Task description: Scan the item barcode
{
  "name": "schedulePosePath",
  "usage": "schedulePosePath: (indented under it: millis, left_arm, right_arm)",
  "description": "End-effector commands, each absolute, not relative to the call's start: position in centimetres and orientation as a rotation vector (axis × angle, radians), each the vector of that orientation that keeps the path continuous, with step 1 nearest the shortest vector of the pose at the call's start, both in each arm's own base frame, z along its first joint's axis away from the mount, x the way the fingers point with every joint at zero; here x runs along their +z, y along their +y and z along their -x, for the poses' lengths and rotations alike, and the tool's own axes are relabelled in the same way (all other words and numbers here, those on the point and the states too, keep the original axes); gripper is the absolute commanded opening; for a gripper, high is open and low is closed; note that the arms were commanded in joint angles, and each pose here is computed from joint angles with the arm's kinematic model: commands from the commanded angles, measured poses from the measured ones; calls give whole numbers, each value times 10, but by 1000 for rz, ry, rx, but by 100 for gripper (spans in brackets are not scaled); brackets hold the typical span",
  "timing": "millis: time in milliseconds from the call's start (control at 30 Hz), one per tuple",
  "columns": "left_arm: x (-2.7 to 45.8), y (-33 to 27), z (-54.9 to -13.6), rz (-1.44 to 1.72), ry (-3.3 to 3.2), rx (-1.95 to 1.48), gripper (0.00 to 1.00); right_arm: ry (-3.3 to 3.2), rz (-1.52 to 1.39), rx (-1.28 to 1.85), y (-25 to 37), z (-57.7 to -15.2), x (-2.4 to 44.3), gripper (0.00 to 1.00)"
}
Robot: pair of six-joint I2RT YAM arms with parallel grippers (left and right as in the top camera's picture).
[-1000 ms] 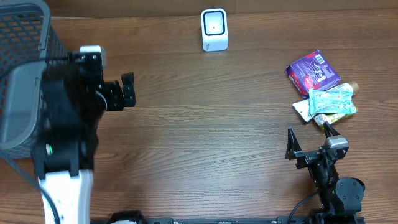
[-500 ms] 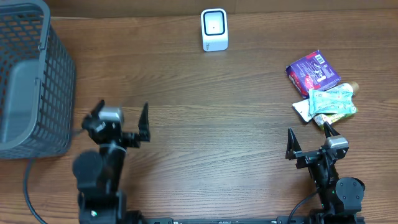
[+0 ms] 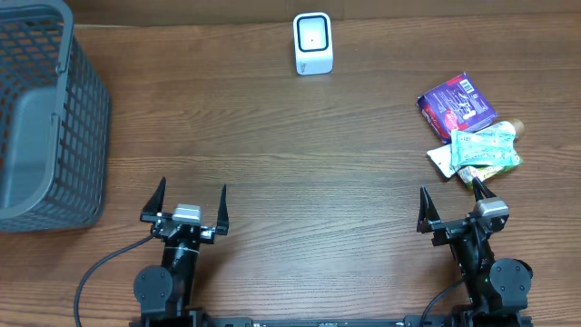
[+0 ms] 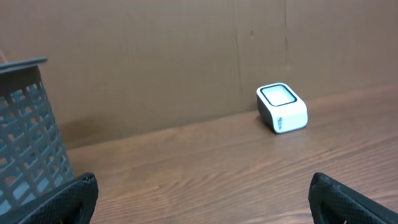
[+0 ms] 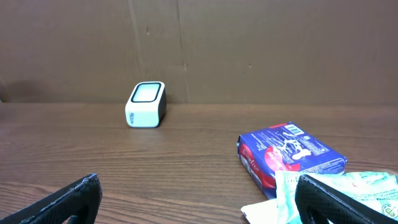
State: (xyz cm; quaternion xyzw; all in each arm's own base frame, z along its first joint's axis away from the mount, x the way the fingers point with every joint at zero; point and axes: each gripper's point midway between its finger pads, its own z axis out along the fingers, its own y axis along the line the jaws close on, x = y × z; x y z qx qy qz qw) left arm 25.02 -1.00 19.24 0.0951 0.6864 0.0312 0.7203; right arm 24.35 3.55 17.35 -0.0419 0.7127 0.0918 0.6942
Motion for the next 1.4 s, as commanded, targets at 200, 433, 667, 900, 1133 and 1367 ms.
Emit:
schedulePosePath:
  millis: [200,433,667,900,1133,1367]
  left_arm:
    - [160,-13,-245,-277,1606,101,100]
    - [160,-13,-245,-277,1607,102,100]
    - [160,-13,-245,-277,1607,102,100]
    - [160,-13,-245,-277,1607,102,99]
    - [160,-13,-245,-277,1607,102,100]
    - [160,-13,-245,-277,1607,102,100]
  right_arm:
    - [1584,90,206,36,-243,173,100]
    - [1584,90,205,36,-243,173,100]
    - [1584,90,206,36,-243,173,100]
    - [1584,90,205,36,-243,173,100]
    - [1584,90,206,36,-243,173,100]
    - [1584,90,205,36,-243,173,100]
